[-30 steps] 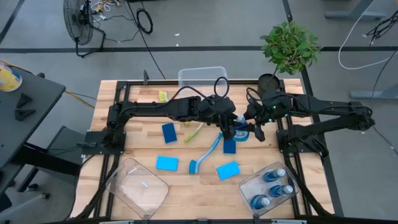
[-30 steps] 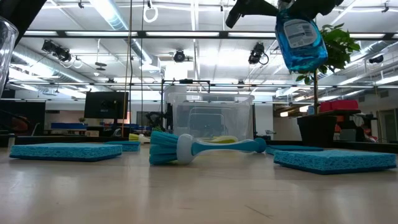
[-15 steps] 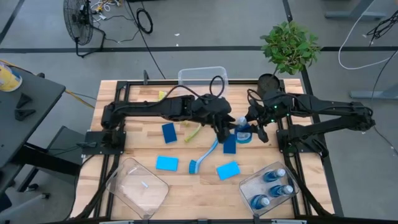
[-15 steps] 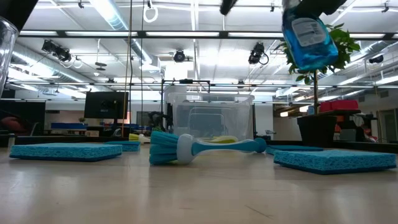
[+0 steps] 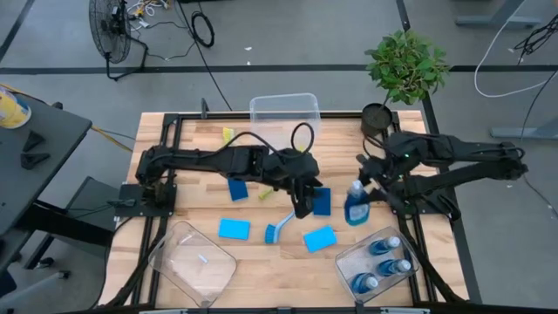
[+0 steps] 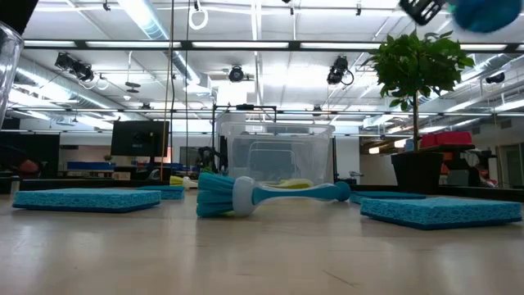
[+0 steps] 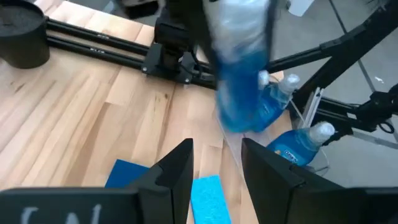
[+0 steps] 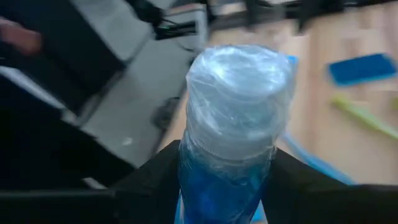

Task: Pick & Place Kitchen Sink Supplies
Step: Put the blue dishwashing liquid into the bottom right transparent bin

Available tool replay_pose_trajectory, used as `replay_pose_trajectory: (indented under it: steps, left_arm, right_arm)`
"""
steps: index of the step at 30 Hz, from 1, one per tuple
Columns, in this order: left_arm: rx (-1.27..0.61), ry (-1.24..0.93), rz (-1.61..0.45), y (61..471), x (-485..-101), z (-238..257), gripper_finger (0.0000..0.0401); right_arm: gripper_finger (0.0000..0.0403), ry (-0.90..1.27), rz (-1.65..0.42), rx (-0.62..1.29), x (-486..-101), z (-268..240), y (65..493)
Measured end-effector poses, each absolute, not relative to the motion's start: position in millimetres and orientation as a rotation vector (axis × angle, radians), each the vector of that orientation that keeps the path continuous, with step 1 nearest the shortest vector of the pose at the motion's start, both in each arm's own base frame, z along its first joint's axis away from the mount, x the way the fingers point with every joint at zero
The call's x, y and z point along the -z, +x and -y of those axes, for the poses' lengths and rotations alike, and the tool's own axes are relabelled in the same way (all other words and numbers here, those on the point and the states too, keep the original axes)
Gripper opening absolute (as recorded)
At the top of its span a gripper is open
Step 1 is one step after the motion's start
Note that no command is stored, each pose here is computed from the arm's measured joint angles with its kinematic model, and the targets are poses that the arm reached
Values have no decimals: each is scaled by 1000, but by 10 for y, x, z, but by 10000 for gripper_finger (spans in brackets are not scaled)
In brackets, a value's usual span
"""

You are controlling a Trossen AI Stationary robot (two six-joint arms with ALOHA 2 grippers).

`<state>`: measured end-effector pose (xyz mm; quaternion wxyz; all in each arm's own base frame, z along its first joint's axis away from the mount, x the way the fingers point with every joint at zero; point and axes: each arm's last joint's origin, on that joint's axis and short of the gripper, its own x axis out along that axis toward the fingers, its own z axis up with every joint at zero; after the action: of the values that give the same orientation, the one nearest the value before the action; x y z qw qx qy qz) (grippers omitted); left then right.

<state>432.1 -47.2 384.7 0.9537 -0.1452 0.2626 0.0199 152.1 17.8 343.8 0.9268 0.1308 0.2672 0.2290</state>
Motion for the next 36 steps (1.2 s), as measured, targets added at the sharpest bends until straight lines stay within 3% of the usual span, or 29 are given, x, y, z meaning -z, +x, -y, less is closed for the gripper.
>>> replay_pose_trajectory:
  steps: [11,20,36]
  left_arm:
    - [-63,-289,-528,4316,-3845,532,139]
    - [-70,-313,-528,4319,-3841,531,139]
    - [-70,-313,-529,4321,-3835,531,139]
  right_arm:
    - [169,254,-411,-688,-3632,-598,1352]
    - [169,76,-368,-671,-3616,-871,1267]
    - [169,-83,-533,-679,-3296,-1424,1444]
